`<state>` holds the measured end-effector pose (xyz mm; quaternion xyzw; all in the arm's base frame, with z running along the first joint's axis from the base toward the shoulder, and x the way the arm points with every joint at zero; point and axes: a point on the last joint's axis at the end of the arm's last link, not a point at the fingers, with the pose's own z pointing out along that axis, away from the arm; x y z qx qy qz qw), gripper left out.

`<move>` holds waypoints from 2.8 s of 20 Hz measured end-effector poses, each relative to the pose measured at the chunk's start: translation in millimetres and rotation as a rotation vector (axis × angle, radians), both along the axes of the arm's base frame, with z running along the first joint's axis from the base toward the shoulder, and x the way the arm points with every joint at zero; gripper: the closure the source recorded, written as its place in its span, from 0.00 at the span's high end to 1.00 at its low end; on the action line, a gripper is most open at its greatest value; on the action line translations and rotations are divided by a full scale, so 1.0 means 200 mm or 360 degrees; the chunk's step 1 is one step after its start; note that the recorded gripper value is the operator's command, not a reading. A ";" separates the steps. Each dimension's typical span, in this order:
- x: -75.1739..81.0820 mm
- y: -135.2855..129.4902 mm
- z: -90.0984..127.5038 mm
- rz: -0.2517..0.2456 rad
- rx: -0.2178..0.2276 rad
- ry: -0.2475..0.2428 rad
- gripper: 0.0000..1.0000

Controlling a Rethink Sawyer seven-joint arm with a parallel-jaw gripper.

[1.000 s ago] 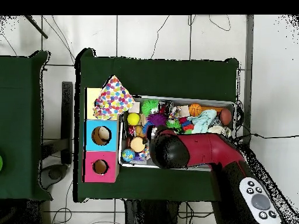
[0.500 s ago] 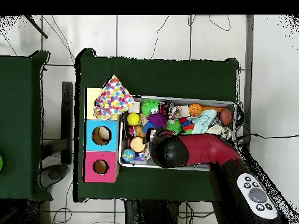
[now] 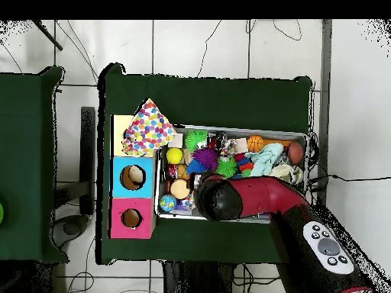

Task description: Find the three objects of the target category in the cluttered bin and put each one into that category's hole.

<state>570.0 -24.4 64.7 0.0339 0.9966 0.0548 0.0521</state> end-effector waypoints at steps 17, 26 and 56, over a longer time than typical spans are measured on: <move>-0.12 -0.15 -0.14 0.0037 -0.0019 0.0042 1.00; -0.14 -0.18 -0.15 0.0049 -0.0032 0.0038 1.00; -0.52 -0.05 -0.16 0.0108 -0.0030 0.0138 1.00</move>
